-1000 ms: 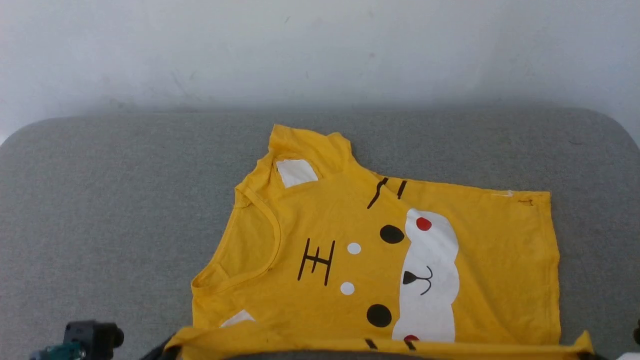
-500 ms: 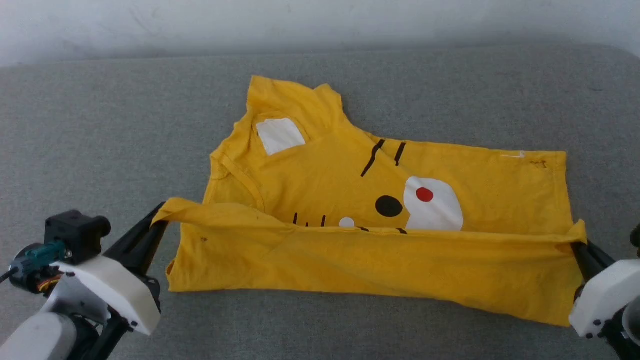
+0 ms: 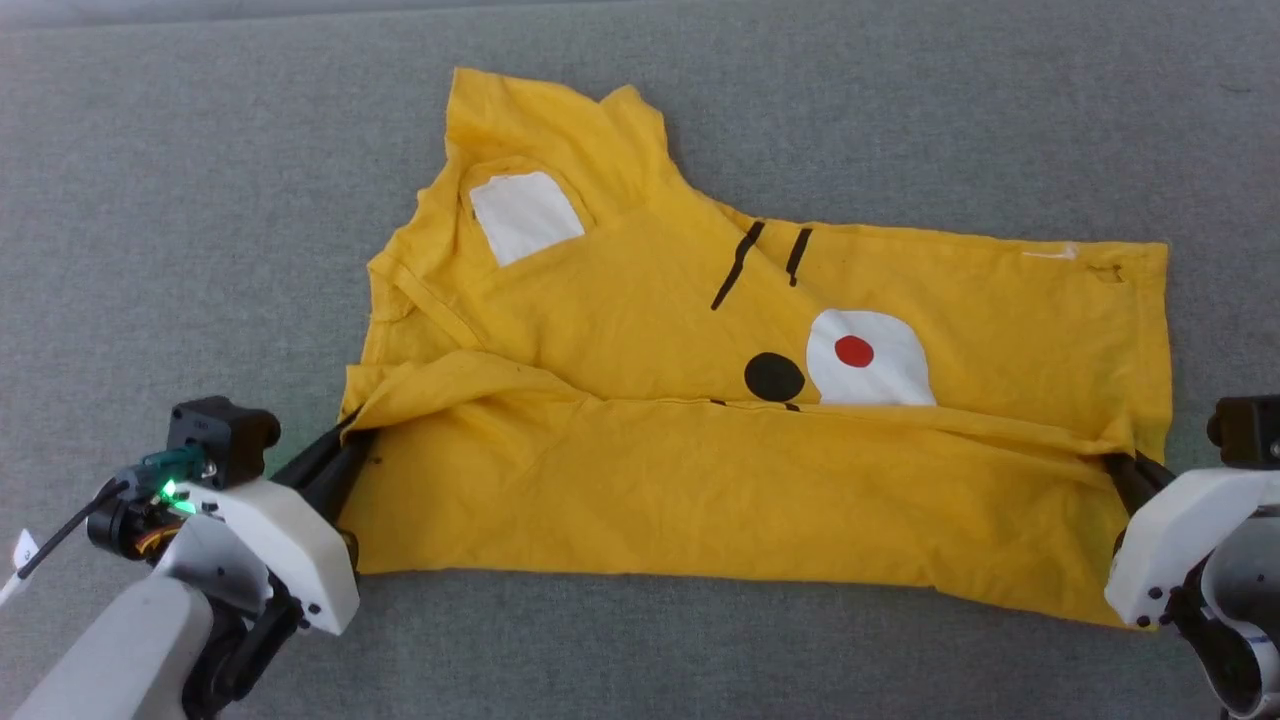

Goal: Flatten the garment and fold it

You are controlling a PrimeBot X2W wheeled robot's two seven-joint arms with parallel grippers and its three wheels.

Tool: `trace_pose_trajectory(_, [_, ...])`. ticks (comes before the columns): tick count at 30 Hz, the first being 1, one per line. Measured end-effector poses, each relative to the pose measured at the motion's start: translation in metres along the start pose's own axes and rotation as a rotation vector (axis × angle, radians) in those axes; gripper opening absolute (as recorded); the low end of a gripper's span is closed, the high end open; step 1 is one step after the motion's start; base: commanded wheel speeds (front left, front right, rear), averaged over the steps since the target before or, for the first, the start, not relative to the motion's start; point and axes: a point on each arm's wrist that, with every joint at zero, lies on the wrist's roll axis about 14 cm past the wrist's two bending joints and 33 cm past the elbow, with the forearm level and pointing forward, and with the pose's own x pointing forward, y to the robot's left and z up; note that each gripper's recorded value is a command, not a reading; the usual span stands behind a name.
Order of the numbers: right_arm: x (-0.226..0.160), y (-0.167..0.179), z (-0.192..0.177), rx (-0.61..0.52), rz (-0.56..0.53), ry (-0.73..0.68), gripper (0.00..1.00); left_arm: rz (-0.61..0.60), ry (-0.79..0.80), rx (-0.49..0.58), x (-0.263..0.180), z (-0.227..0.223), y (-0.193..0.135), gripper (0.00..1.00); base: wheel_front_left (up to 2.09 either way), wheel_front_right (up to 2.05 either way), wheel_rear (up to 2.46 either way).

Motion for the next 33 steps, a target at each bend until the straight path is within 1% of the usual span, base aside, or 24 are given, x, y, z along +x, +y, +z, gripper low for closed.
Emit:
trace_pose_trajectory(1, [0.001,0.000,0.001,-0.001,0.001,-0.001,0.89,0.003,-0.003,-0.002,0.002,0.001,0.001,0.57,0.00,0.00,0.00])
trace_pose_trajectory(2, [0.001,0.000,0.002,0.001,0.000,-0.003,1.00,0.006,-0.008,-0.004,0.003,0.002,0.001,0.89,0.00,0.00,0.00])
trace_pose_trajectory(3, [0.001,0.001,0.002,0.004,0.001,-0.005,1.00,0.008,-0.013,-0.010,0.004,0.003,0.002,0.95,0.00,0.00,0.00])
trace_pose_trajectory(5, [0.000,0.000,0.004,0.007,0.000,-0.010,1.00,0.009,-0.019,-0.025,0.005,0.004,0.001,1.00,0.00,0.00,0.00])
trace_pose_trajectory(10, [-0.006,0.002,0.010,0.038,0.008,-0.046,1.00,0.022,-0.060,-0.060,0.002,0.010,0.000,1.00,0.00,0.00,0.00])
trace_pose_trajectory(13, [-0.015,0.002,0.022,0.043,0.009,-0.100,1.00,0.045,-0.141,-0.090,-0.004,0.027,0.002,1.00,0.00,0.00,0.00])
trace_pose_trajectory(17, [-0.037,-0.004,0.043,0.056,-0.009,-0.226,1.00,0.103,-0.254,-0.101,-0.025,0.046,0.007,1.00,0.00,0.00,0.00])
trace_pose_trajectory(20, [-0.057,-0.007,0.057,0.069,-0.038,-0.337,1.00,0.170,-0.340,-0.098,-0.048,0.053,0.012,1.00,0.00,0.00,0.00])
trace_pose_trajectory(22, [-0.071,-0.011,0.064,0.078,-0.066,-0.411,1.00,0.211,-0.401,-0.089,-0.063,0.059,0.013,1.00,0.00,0.00,0.00])
trace_pose_trajectory(25, [-0.090,-0.013,0.068,0.063,-0.103,-0.503,1.00,0.259,-0.485,-0.107,-0.085,0.066,0.009,1.00,0.00,0.00,0.00])
trace_pose_trajectory(30, [-0.115,-0.018,0.066,0.026,-0.152,-0.624,1.00,0.322,-0.571,-0.048,-0.113,0.072,-0.003,1.00,0.00,0.00,0.00])
trace_pose_trajectory(33, [-0.121,-0.019,0.057,0.034,-0.153,-0.657,1.00,0.349,-0.606,-0.020,-0.124,0.074,-0.010,1.00,0.00,0.00,0.00])
